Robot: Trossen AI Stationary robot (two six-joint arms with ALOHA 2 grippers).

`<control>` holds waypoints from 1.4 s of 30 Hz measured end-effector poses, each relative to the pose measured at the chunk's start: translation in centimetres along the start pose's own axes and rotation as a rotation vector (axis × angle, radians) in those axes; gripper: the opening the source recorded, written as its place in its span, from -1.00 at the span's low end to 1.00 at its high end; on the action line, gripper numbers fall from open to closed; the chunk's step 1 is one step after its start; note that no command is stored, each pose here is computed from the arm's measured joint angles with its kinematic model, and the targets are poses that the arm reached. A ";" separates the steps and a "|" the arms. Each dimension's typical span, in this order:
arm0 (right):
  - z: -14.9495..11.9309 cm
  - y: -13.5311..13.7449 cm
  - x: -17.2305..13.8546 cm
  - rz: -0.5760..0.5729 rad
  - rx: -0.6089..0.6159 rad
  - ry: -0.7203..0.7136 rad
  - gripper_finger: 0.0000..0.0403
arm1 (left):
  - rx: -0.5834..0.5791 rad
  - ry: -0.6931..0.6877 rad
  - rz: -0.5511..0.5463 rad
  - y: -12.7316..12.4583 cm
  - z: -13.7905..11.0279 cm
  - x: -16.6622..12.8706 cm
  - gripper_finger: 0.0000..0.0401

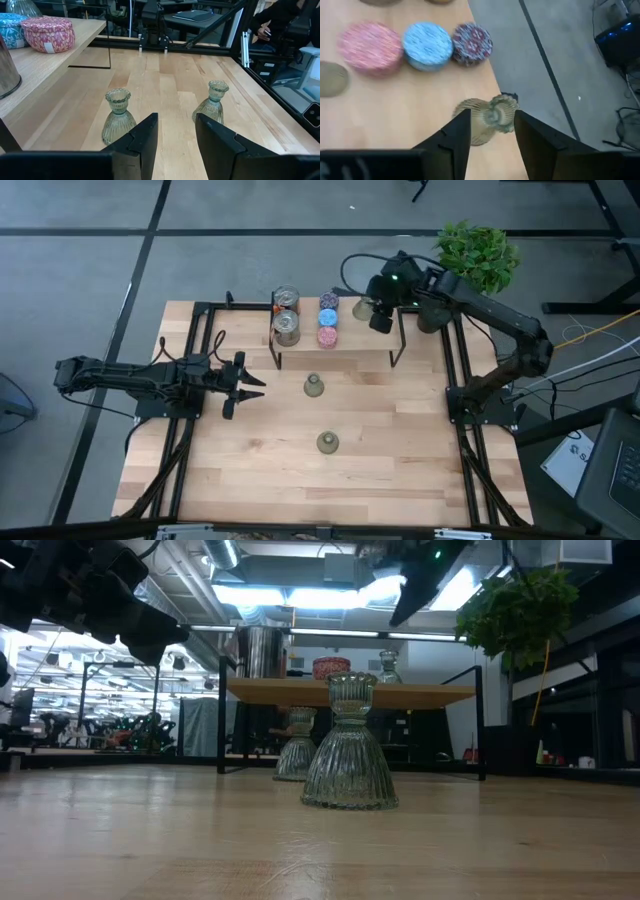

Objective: Pick & Place candle stick holders
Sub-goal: Put the bottom green glass candle holder on the shelf aligned with the other green glass candle holder

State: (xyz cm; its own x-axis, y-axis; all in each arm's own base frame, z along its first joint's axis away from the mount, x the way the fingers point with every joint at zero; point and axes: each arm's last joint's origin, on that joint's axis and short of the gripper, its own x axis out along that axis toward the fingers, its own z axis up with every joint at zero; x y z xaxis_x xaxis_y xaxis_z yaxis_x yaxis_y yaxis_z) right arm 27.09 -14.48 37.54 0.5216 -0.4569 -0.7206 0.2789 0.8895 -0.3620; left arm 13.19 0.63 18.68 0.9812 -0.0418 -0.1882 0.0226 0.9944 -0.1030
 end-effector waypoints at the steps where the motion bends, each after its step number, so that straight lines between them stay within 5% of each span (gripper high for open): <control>1: 0.0 0.3 -0.7 0.011 0.015 -0.008 -0.24 | 0.000 0.000 -0.001 0.0 0.0 0.0 -0.37; 10: 0.0 5.4 -3.8 0.531 0.099 -0.048 -0.24 | 0.000 0.000 0.000 0.0 0.0 0.0 -0.37; 20: -0.5 16.3 -3.8 0.837 -0.122 -0.076 -0.24 | 0.000 0.000 0.000 0.0 0.0 0.0 -0.37; 27: -2.2 23.7 -3.8 0.932 -0.236 -0.261 -0.24 | 0.000 0.000 0.000 0.0 0.0 0.0 -0.37; 34: -4.5 28.8 -2.7 0.787 -0.272 -0.403 -0.24 | 0.000 0.000 0.000 0.0 0.0 0.0 -0.37; 42: -5.4 33.0 0.4 0.757 -0.295 -0.404 -0.24 | 0.000 0.000 0.000 0.0 0.0 0.0 -0.37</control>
State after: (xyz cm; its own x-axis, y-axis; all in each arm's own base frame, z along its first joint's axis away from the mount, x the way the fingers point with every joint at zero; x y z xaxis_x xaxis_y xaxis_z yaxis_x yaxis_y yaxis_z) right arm 32.18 14.77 22.10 0.7398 0.3316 -0.5854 -0.4428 0.8951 -0.0525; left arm 13.19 0.63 18.68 0.9813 -0.0418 -0.1881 0.0226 0.9944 -0.1031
